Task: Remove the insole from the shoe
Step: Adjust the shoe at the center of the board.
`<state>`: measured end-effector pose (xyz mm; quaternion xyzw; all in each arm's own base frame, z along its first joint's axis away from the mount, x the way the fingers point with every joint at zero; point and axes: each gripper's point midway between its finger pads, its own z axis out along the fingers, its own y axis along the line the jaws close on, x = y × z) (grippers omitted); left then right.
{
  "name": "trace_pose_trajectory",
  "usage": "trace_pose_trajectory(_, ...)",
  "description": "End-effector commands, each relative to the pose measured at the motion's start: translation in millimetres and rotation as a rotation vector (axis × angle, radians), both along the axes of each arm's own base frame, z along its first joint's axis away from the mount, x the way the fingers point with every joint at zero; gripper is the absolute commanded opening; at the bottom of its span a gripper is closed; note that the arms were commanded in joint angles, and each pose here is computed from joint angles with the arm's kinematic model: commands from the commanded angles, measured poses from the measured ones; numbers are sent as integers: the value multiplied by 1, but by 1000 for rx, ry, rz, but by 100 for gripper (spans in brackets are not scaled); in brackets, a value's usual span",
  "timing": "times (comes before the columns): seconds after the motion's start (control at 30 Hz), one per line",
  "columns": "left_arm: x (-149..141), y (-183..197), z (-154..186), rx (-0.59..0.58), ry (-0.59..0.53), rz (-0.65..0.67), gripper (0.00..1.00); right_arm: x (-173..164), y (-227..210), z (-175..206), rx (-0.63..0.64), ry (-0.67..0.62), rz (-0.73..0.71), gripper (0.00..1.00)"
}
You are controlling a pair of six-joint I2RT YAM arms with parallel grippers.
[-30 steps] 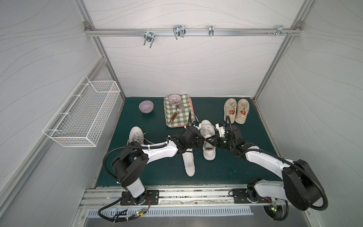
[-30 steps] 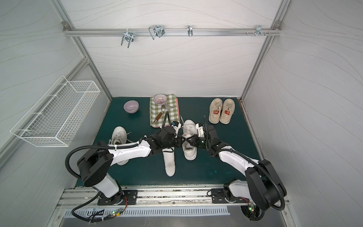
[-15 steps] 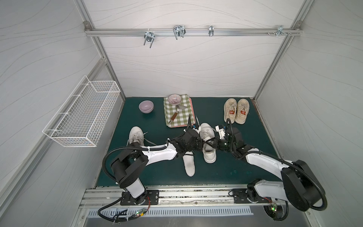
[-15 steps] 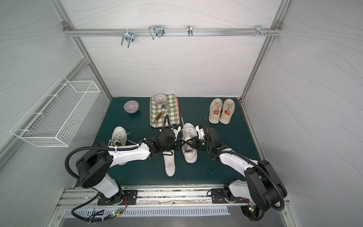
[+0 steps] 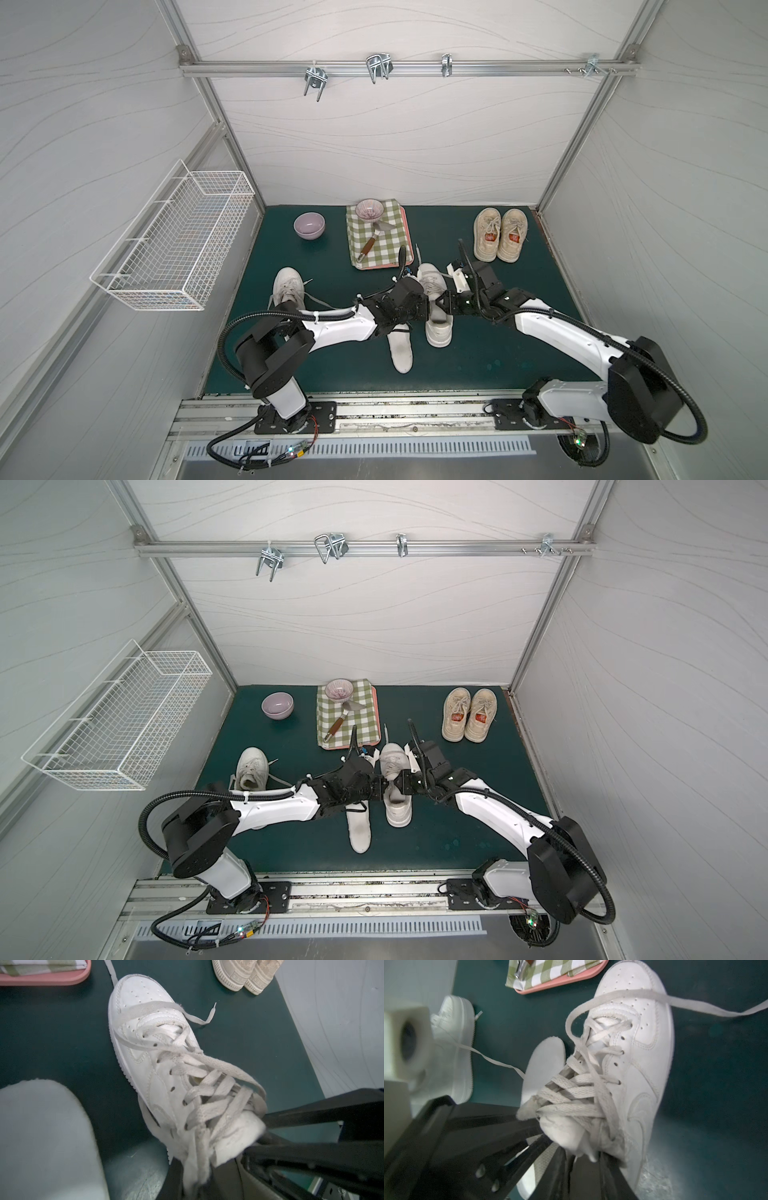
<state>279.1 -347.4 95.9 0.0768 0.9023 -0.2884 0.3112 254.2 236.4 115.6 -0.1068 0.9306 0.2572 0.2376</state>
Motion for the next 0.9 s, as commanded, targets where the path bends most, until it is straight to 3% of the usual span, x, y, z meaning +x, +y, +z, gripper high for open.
trace_pose_trajectory(0.0,8,-23,31,-81,-59,23,0,0,-27,-17,-175,10,-47,37)
trace_pose_trajectory(0.3,7,-27,25,-103,-48,15,0,-33,4,5,-63,30,86,31)
trace_pose_trajectory(0.43,7,-29,24,-115,-47,8,0,-39,7,-7,-95,62,80,29)
trace_pose_trajectory(0.57,7,-31,23,-115,-42,8,0,-39,17,-12,-41,84,87,25)
trace_pose_trajectory(0.7,6,-31,23,-118,-44,3,0,-24,9,-22,-97,46,16,21)
trace_pose_trajectory(0.87,4,-33,26,-127,-45,-17,0,3,-6,-32,-134,15,-85,24)
